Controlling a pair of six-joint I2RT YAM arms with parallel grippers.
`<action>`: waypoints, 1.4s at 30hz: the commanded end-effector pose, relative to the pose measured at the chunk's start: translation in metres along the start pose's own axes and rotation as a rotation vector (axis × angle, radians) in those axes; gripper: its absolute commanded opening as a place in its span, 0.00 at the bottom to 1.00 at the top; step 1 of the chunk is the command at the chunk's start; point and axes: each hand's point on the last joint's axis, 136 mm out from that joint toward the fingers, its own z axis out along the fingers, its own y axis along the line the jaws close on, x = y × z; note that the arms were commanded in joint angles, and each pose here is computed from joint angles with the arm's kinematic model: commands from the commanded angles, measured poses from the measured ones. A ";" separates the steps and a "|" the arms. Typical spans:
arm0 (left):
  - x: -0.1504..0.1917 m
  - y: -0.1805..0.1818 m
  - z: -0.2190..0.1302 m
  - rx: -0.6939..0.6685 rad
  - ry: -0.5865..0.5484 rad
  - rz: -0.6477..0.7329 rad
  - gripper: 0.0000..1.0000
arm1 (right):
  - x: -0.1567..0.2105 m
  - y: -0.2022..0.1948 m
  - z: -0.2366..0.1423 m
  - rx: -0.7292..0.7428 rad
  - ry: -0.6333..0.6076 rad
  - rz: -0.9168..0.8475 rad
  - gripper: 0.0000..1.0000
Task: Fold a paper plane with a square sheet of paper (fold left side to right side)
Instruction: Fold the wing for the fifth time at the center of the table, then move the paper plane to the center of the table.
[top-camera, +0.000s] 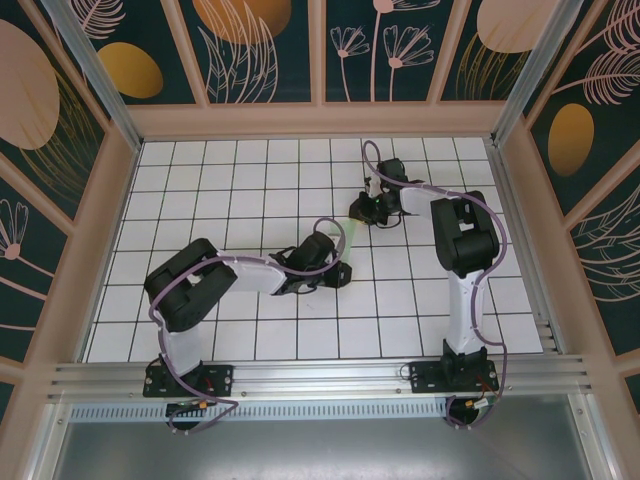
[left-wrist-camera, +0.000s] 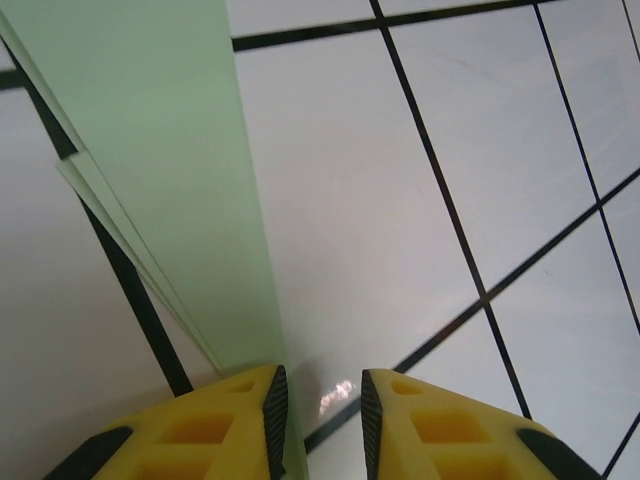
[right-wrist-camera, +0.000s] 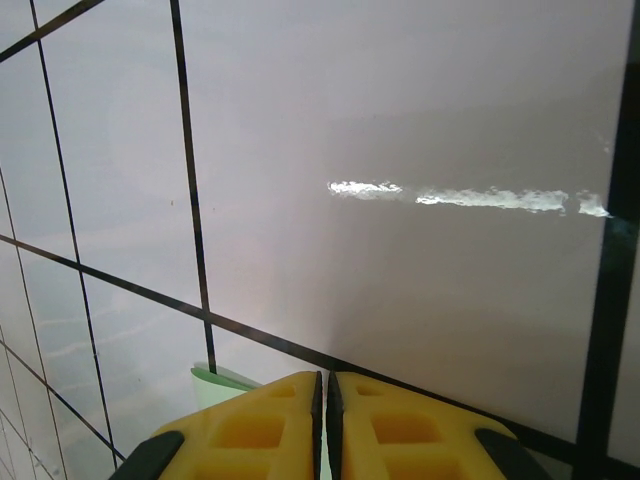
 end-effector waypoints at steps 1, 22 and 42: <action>0.051 0.011 -0.004 -0.030 0.165 0.001 0.30 | -0.017 -0.043 0.010 0.131 -0.063 0.002 0.16; 0.031 -0.022 -0.048 0.024 0.048 0.055 0.30 | -0.040 0.007 -0.021 0.033 -0.125 -0.070 0.25; -0.035 0.061 -0.162 -0.479 -0.471 -0.136 0.59 | 0.010 0.073 -0.095 0.339 -0.232 -0.168 0.36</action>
